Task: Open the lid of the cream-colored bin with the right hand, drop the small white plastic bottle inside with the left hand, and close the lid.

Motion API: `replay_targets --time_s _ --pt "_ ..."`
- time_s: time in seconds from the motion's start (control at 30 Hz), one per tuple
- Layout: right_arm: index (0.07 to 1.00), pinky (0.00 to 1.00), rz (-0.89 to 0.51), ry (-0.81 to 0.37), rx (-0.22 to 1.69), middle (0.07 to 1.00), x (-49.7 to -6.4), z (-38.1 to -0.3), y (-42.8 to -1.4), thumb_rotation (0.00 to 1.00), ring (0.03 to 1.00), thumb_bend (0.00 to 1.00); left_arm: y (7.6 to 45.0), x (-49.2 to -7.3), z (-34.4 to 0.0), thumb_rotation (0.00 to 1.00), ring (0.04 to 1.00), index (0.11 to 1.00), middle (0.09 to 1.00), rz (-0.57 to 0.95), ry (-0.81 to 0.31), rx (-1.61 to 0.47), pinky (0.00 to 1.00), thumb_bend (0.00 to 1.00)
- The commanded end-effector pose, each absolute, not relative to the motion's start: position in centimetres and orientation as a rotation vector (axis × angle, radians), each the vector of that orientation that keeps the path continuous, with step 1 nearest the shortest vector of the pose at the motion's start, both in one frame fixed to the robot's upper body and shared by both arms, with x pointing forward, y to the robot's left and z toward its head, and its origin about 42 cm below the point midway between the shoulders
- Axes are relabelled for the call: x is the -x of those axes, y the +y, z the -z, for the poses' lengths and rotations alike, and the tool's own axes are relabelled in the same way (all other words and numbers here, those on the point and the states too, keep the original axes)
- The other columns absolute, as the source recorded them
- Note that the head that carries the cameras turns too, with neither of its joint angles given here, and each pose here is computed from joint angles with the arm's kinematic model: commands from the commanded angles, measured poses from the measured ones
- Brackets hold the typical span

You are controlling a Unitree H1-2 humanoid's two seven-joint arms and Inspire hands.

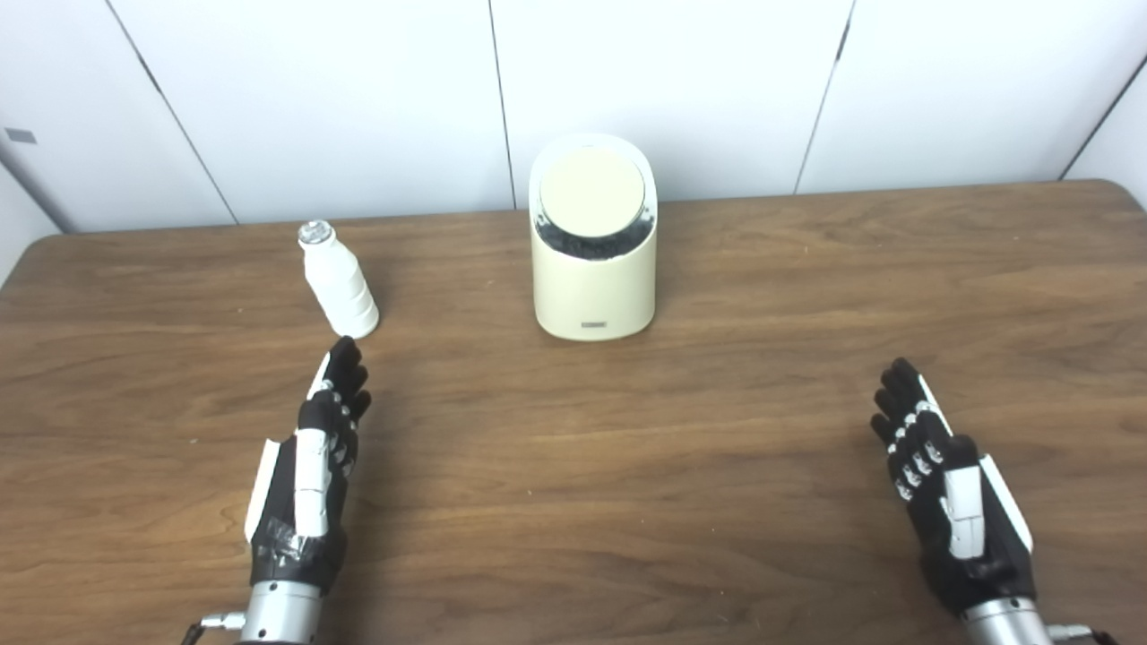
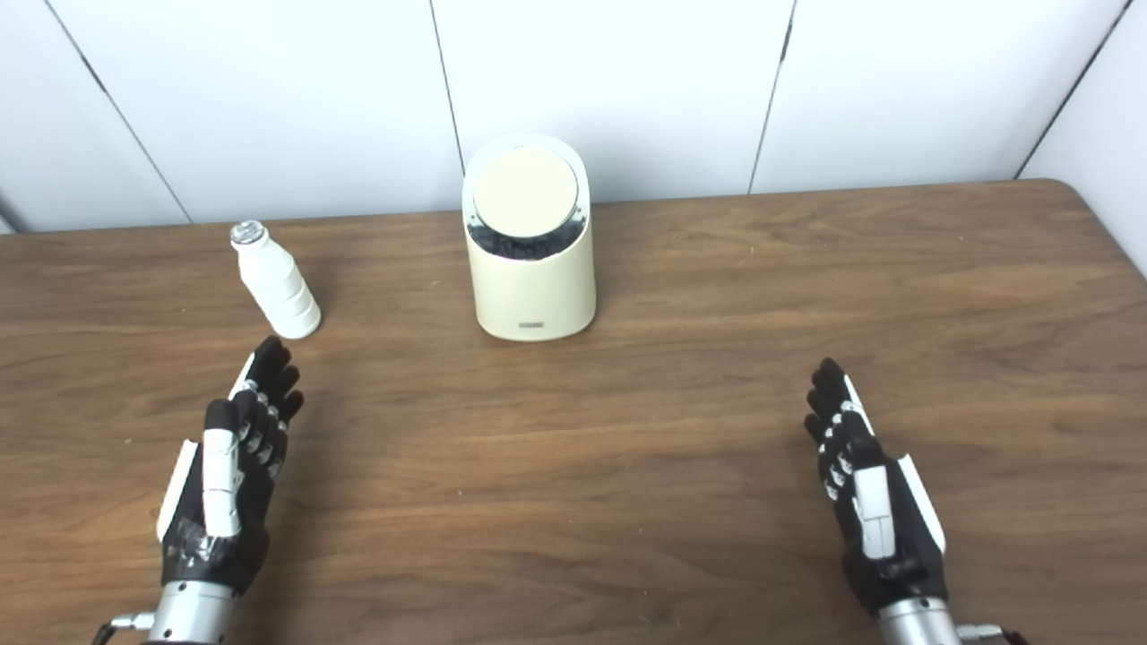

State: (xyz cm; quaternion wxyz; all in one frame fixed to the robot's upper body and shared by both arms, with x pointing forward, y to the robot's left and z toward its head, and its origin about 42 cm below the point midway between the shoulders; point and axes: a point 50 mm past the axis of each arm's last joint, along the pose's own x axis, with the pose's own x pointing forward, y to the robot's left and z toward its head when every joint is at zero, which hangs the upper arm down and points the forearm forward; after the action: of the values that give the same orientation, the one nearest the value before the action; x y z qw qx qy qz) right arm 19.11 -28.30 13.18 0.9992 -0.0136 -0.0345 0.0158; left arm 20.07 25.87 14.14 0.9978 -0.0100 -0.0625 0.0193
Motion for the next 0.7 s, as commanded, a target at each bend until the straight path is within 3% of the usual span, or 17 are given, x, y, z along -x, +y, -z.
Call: replay_targets --time_s 0.0,0.67 --pt "1.0 1.0 -0.027 -0.127 0.022 1.0 -19.4 -14.4 -28.0 1.0 1.0 0.77 26.4 -17.6 -13.5 1.0 1.0 1.0 1.0 -0.051 -0.097 -0.018 1.0 0.6" --pt "1.0 1.0 -0.052 -0.155 0.03 1.0 -21.6 -15.3 -28.7 1.0 1.0 0.75 25.5 -18.3 -13.6 1.0 1.0 1.0 1.0 -0.057 -0.147 -0.007 1.0 0.61"
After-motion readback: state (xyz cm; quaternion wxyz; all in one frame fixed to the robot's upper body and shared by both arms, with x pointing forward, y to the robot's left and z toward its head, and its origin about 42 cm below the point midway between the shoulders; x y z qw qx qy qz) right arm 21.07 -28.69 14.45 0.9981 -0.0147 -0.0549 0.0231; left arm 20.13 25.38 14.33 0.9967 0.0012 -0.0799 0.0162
